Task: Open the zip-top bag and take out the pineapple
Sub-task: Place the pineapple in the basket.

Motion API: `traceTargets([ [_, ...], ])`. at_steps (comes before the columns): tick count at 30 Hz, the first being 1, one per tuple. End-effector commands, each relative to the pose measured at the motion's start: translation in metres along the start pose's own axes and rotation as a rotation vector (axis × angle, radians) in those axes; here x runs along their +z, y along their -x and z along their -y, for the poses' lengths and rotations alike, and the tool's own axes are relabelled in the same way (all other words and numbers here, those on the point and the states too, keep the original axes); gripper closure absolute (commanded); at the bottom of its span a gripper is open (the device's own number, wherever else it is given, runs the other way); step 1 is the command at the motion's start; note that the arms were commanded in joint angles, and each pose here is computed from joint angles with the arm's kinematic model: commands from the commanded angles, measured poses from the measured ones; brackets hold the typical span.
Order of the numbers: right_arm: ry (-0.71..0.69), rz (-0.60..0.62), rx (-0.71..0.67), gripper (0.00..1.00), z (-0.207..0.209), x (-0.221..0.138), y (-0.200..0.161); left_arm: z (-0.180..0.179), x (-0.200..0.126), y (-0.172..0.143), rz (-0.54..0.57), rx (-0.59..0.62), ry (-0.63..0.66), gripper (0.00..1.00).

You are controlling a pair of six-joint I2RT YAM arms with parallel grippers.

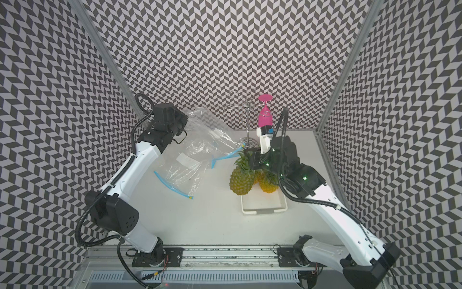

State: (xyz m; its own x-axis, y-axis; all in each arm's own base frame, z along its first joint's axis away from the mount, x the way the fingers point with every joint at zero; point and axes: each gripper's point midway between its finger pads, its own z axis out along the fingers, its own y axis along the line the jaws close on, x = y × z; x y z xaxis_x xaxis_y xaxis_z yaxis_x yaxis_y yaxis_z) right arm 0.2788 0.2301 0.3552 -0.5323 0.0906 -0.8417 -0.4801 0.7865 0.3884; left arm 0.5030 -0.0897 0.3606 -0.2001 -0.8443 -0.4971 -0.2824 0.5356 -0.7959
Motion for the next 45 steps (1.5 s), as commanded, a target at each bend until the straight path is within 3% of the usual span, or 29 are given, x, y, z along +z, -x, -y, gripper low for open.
traceTargets([
  [1,-0.056,0.170,-0.158,1.00,-0.003,-0.021,0.019,-0.016,0.012,0.002,0.026,-0.003,0.039,1.00],
  [9,-0.089,0.242,-0.266,1.00,0.015,-0.015,-0.014,-0.024,0.056,-0.033,-0.069,0.008,0.023,1.00],
  [16,-0.079,0.334,-0.334,1.00,0.023,-0.020,-0.031,-0.035,0.062,-0.041,-0.072,0.051,0.062,0.99],
  [20,-0.053,0.269,-0.327,1.00,0.031,-0.007,-0.063,-0.035,0.059,-0.042,-0.078,0.068,0.069,0.63],
  [23,-0.036,0.264,-0.328,0.99,0.035,-0.004,-0.080,-0.029,0.055,-0.047,-0.107,0.074,0.058,0.44],
  [27,-0.055,0.272,-0.340,0.71,0.042,-0.006,-0.086,-0.004,0.035,-0.048,-0.103,0.102,0.013,0.28],
  [31,-0.084,0.256,-0.331,0.45,0.044,-0.008,-0.080,0.011,0.012,-0.051,-0.089,0.111,0.016,0.19],
  [34,-0.127,0.304,-0.285,0.26,0.043,-0.021,-0.054,0.023,-0.007,-0.049,-0.064,0.130,0.024,0.17],
  [39,-0.269,0.435,-0.186,0.11,0.048,-0.055,0.008,0.042,-0.045,-0.055,-0.067,0.171,-0.011,0.15],
  [41,-0.396,0.463,-0.141,0.00,0.060,-0.065,0.034,0.049,-0.064,-0.056,-0.076,0.225,-0.045,0.10],
  [45,-0.648,0.421,0.071,0.00,0.120,-0.073,0.073,0.064,-0.118,-0.061,-0.059,0.365,-0.186,0.00],
])
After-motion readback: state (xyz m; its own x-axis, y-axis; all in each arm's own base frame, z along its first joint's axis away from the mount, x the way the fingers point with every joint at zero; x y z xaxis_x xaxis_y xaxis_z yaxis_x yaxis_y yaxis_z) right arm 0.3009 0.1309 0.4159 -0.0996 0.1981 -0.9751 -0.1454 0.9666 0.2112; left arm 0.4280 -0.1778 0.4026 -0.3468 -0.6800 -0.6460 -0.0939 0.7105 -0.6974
